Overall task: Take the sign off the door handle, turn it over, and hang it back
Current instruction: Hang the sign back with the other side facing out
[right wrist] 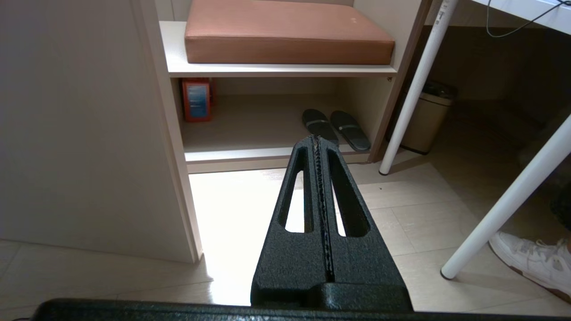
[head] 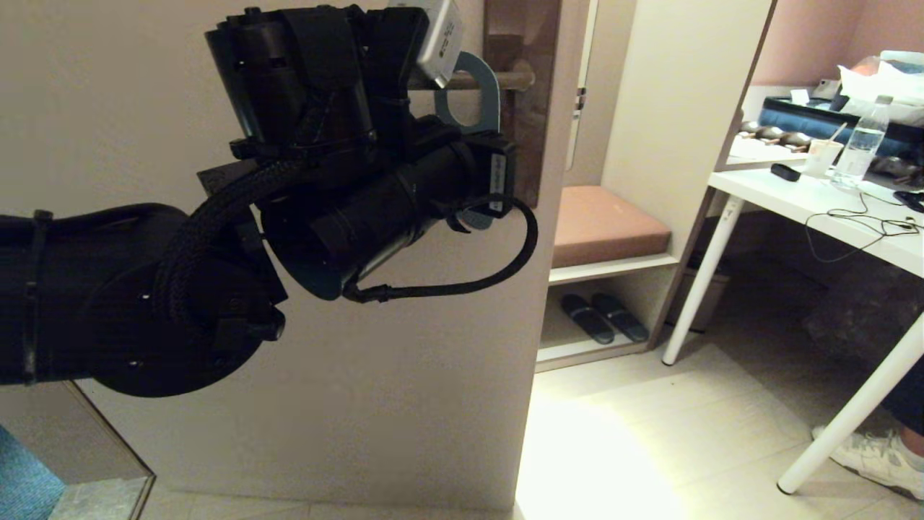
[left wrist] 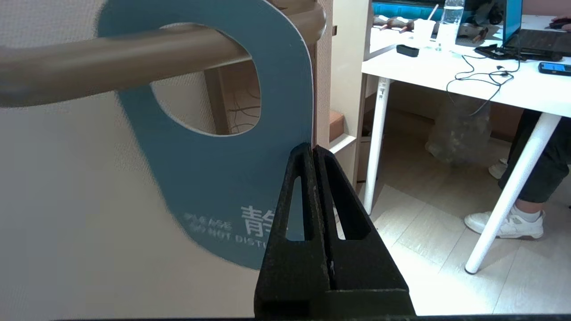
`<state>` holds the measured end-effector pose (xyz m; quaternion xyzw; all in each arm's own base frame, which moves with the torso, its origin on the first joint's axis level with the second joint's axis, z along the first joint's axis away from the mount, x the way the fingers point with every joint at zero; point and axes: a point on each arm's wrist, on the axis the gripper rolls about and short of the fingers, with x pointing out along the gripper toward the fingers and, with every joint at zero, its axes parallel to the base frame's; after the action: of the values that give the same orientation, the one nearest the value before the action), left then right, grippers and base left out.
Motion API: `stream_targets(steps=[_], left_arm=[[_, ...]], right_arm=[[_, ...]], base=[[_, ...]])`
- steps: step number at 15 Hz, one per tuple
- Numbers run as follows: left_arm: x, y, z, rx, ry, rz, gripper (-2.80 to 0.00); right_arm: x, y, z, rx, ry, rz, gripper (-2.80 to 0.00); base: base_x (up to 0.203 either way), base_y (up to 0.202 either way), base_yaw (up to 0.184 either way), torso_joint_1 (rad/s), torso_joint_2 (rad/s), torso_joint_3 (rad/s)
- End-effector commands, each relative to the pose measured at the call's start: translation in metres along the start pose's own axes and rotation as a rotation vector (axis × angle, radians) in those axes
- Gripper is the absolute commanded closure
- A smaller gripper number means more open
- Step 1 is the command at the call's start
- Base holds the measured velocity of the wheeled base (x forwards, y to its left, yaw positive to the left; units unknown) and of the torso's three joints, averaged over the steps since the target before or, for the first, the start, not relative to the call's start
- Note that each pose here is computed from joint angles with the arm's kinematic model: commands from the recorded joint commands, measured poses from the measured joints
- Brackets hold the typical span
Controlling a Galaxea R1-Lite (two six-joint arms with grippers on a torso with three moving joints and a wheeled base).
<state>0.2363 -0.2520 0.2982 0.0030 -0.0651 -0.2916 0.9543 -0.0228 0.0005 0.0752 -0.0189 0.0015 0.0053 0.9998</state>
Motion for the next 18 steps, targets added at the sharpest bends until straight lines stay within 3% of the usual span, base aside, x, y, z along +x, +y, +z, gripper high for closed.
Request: stream_targets(steps=[1,18], left_arm=[[0.006,-0.002,-0.004,0.000,0.005,0.001,0.00],[0.024,-0.006,-0.008,-0.010,-0.005,0.010,0.00]], right_arm=[[0.000,0.000,0.000,0.000,0.000,0.001,0.00],[0.000,0.000,0.000,0.000,0.000,0.000,0.00]], base=[[0.000,0.000,0.000,0.000,0.00,0.000],[0.000,0.000,0.000,0.000,0.00,0.000]])
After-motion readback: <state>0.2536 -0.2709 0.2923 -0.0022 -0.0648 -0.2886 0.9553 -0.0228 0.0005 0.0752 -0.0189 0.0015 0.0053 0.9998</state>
